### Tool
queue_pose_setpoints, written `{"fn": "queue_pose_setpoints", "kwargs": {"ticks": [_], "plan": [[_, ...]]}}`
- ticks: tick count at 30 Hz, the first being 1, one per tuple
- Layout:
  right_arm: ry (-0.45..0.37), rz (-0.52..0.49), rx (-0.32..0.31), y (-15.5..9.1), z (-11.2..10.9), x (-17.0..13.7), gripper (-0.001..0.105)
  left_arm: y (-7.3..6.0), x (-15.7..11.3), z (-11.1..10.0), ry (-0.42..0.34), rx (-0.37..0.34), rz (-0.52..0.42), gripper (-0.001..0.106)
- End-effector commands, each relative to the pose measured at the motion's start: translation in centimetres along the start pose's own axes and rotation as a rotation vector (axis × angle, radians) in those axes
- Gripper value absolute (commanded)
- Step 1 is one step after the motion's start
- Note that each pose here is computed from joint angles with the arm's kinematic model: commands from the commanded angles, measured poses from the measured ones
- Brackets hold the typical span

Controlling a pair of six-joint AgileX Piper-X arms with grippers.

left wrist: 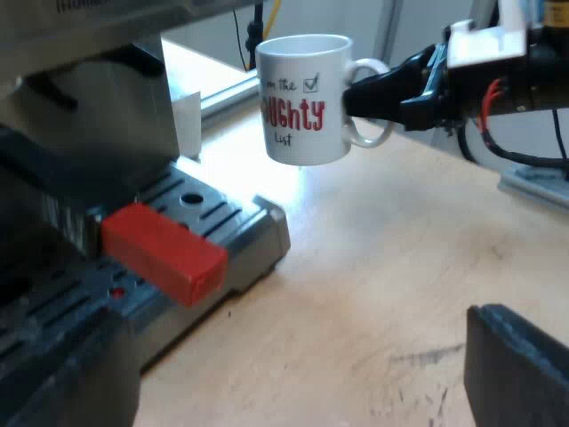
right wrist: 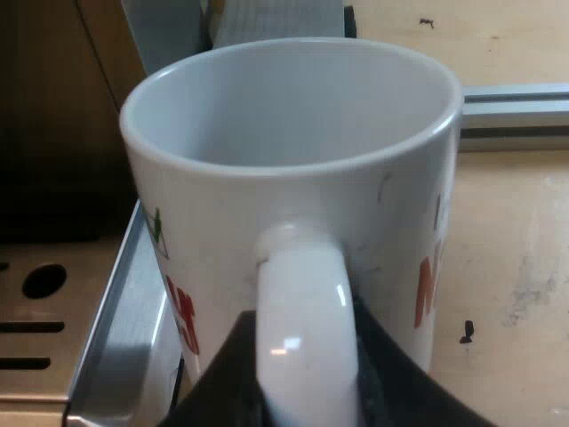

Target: Remove mug from coffee machine

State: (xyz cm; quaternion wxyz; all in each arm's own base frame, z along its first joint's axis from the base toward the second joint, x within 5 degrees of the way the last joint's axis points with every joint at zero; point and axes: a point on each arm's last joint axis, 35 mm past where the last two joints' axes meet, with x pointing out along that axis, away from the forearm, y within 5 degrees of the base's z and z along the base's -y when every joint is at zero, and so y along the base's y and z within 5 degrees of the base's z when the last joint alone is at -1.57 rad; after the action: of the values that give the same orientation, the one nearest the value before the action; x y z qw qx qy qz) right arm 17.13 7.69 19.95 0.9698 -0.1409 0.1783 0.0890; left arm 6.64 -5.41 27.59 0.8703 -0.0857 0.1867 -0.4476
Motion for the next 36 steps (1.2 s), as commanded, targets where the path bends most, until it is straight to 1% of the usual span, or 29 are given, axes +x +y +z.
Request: {"fn": "queue_pose_setpoints", "kwargs": {"ticks": [1, 2, 5, 6, 9, 11, 15, 17, 23, 27, 36], "plan": [[-0.068, -0.029, -0.035, 0.1, 0.7, 0.9, 0.000, 0.2, 0.4, 0.1, 0.018, -0.013, 0.002, 0.076], [-0.071, -0.030, -0.045, 0.3, 0.6, 1.4, 0.000, 0.4, 0.9, 0.0, 0.046, -0.027, 0.008, 0.076], [-0.060, -0.028, -0.056, 0.8, 0.0, 2.6, 0.000, 0.8, 1.6, -0.1, 0.087, -0.050, 0.016, 0.076], [-0.059, -0.033, -0.056, 0.9, -0.1, 2.9, 0.000, 0.9, 1.6, -0.1, 0.089, -0.051, 0.017, 0.076], [-0.066, -0.056, -0.051, 1.1, -0.4, 3.7, 0.000, 1.1, 2.1, -0.3, 0.116, -0.065, 0.022, 0.076], [-0.078, -0.104, -0.041, 1.3, -0.8, 4.7, 0.000, 1.3, 2.3, -0.3, 0.128, -0.071, 0.025, 0.076], [-0.070, -0.117, -0.043, 1.7, -1.6, 5.7, 0.000, 1.3, 2.3, -0.4, 0.129, -0.072, 0.025, 0.076], [-0.051, -0.121, -0.050, 2.0, -2.3, 6.2, 0.000, 1.3, 2.3, -0.4, 0.129, -0.072, 0.025, 0.076], [-0.014, -0.119, -0.064, 2.4, -3.5, 7.0, 0.000, 1.3, 2.3, -0.3, 0.124, -0.069, 0.024, 0.076], [0.003, -0.116, -0.069, 2.5, -3.8, 7.1, 0.000, 1.2, 2.3, -0.2, 0.117, -0.065, 0.022, 0.076], [0.009, -0.124, -0.060, 2.4, -3.9, 7.1, 0.000, 1.2, 2.3, -0.2, 0.117, -0.066, 0.023, 0.076]]}}
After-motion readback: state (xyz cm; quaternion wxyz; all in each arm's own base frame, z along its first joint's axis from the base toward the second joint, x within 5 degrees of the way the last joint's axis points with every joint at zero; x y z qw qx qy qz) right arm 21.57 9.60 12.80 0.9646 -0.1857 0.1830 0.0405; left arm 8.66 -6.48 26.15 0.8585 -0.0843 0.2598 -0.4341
